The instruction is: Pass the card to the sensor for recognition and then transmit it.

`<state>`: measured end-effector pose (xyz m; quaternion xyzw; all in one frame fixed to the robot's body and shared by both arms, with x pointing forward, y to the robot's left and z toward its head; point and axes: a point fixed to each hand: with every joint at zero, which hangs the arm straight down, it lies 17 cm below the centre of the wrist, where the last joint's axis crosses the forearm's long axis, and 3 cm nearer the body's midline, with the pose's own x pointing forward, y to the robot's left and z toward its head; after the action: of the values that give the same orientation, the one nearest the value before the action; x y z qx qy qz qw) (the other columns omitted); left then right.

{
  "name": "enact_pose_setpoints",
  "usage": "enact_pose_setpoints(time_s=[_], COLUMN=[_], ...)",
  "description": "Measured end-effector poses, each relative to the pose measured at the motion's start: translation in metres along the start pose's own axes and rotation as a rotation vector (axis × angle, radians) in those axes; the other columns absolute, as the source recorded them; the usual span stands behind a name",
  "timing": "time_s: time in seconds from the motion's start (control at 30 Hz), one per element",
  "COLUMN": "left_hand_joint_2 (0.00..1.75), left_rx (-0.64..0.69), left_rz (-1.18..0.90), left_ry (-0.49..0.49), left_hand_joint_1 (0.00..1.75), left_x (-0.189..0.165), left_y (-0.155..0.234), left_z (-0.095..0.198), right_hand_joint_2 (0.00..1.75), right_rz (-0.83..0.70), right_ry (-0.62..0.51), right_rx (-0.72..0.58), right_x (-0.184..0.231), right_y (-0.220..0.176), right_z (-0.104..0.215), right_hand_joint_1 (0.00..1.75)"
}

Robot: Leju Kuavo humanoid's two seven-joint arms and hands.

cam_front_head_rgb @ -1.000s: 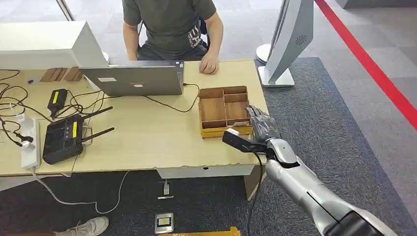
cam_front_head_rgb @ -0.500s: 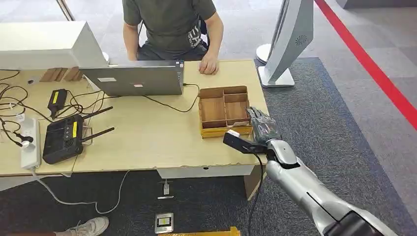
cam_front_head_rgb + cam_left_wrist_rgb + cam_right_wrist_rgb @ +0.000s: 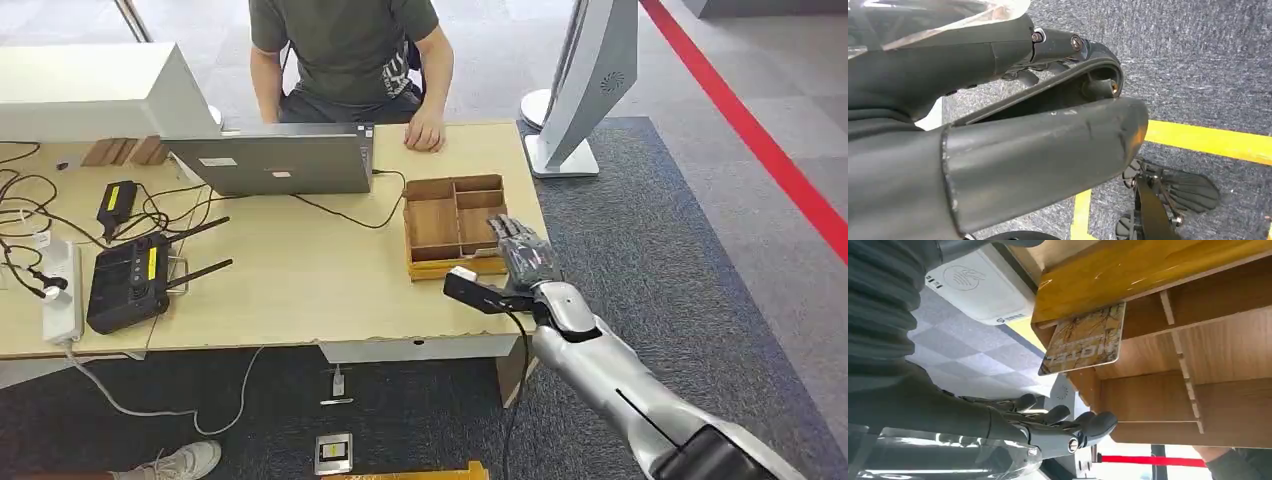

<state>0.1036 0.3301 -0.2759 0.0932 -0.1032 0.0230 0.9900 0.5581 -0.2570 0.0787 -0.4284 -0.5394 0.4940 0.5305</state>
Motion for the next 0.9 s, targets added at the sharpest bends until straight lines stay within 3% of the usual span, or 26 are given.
enact_pose_setpoints(time_s=[0.9], left_hand_joint_2=[0.0], left_rx=[0.012], left_rz=[0.01], left_ry=[0.017], left_hand_joint_1=[0.0], left_x=[-0.003], left_y=[0.001], left_z=[0.0], right_hand_joint_2=[1.75], right_rz=[0.021], right_ry=[-0.006], right_rx=[0.02], right_x=[0.011], right_y=[0.009], right_z=[-0.002], right_hand_joint_1=[0.0])
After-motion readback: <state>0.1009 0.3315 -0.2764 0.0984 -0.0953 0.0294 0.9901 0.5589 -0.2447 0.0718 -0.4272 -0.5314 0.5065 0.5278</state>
